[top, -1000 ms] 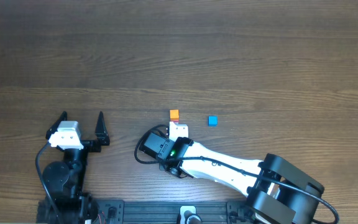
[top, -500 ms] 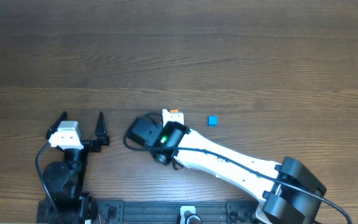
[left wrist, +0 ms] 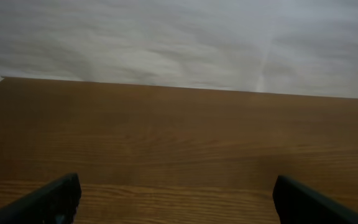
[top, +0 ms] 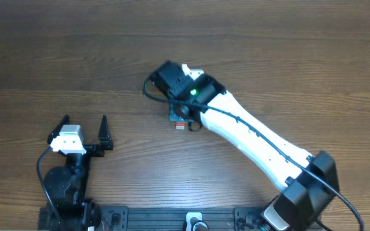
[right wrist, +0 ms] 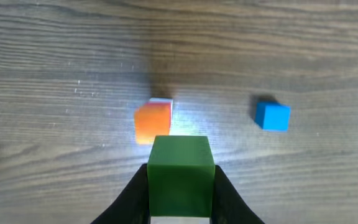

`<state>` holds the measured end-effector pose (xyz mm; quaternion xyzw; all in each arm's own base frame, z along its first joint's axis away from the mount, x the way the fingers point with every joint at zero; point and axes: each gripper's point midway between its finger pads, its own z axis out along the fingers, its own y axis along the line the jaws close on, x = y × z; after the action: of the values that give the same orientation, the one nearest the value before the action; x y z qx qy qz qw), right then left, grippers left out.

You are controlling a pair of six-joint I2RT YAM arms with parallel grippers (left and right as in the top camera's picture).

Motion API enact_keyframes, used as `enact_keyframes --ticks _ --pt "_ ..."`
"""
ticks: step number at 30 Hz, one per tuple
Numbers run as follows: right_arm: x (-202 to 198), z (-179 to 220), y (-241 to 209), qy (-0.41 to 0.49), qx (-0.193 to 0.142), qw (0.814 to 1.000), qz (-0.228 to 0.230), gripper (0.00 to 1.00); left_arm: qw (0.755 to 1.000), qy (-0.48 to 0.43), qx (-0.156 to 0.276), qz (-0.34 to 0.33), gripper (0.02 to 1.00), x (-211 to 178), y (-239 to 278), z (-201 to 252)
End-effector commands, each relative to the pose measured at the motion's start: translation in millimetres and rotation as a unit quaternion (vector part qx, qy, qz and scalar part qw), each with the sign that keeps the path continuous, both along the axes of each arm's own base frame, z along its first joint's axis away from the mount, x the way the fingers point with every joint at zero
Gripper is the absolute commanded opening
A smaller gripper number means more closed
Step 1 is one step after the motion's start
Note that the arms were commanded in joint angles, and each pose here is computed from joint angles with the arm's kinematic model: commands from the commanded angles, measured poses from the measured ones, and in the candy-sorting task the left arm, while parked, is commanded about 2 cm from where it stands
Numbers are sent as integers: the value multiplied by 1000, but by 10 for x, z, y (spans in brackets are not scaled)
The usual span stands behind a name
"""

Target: Stack Cubes

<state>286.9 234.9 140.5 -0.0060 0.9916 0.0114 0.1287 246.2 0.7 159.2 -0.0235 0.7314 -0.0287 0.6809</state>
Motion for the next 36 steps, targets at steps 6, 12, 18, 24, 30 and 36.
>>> enact_keyframes --ticks 6,12,18,24,30,36 --pt "-11 -366 200 67 -7 997 35 12 1000 0 6 -3 1000 -1 -4 -17" --pt "-29 -424 208 76 -8 996 36 9 1000 0 6 -3 1000 -1 -4 -17" --pt "-19 -427 218 74 -7 997 35 9 1000 0 6 -3 1000 -1 -4 -17" --pt "-6 -460 241 70 -2 997 33 12 1000 0 6 -3 1000 -1 -4 -17" --pt "-5 -507 261 70 3 997 34 12 1000 0 6 -3 998 -1 -4 -17" --pt "-15 -527 255 72 2 997 33 9 1000 0 6 -3 1000 -1 -4 -17"
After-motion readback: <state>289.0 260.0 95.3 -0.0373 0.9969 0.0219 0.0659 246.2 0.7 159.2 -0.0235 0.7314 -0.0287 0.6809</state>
